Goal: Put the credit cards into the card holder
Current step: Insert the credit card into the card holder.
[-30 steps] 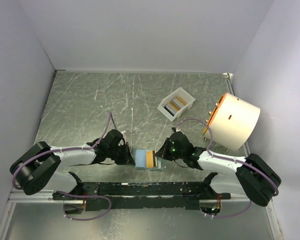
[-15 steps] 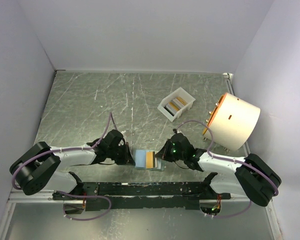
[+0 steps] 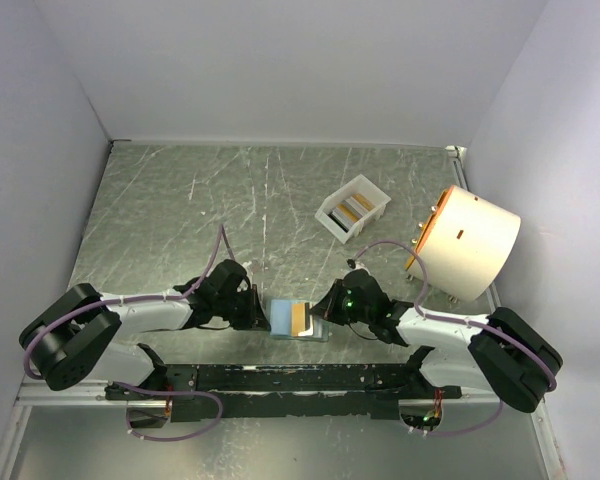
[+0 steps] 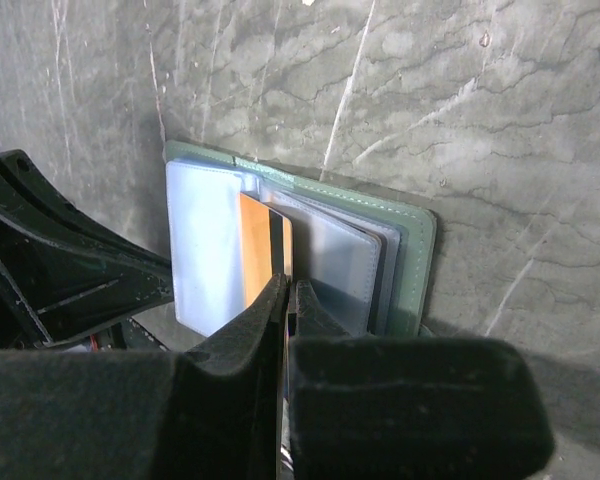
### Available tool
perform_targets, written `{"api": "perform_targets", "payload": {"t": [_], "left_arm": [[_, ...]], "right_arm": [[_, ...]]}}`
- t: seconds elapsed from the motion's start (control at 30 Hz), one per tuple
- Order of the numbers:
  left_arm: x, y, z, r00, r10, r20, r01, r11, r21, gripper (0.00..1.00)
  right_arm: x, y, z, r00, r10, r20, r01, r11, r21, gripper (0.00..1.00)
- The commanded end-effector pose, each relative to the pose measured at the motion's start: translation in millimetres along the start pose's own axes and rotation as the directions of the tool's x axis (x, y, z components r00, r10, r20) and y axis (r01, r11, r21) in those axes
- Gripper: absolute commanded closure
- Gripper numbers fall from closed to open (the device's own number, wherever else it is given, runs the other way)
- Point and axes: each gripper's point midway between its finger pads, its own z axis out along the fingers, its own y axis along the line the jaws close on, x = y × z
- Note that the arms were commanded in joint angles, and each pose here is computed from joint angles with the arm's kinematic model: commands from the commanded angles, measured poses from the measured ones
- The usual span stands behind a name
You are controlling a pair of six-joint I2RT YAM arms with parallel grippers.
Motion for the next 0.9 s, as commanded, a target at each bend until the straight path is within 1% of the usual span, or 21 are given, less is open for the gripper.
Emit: {"api": "perform_targets", "payload": {"t": [0.0, 0.4, 0.73, 0.87], "left_arm": [[19, 23, 4, 0.999, -0.003, -0.036, 0.001, 0.997, -0.079, 0.92], [22, 23, 5, 0.999, -0.005, -0.039, 0.002, 0.997, -0.075, 0.92], [24, 20, 6, 0.999, -0.009, -0.041, 0.006, 0.998, -0.063, 0.92], [24, 19, 6, 0.999, -0.010, -0.044, 0.007, 0.998, -0.060, 0.91]], "right_arm": [[-5, -8, 2, 0.999, 0.020, 0.043, -0.021, 0.999, 0.029, 1.00], [-12, -12, -1, 0.995, 0.025, 0.094, -0.029, 0.999, 0.035, 1.00], [-3, -7, 6, 0.997, 0.053, 0.063, -0.053, 0.999, 0.000, 1.00], [2, -4, 10, 0.998, 0.041, 0.037, -0.041, 0.999, 0.001, 1.00]]}}
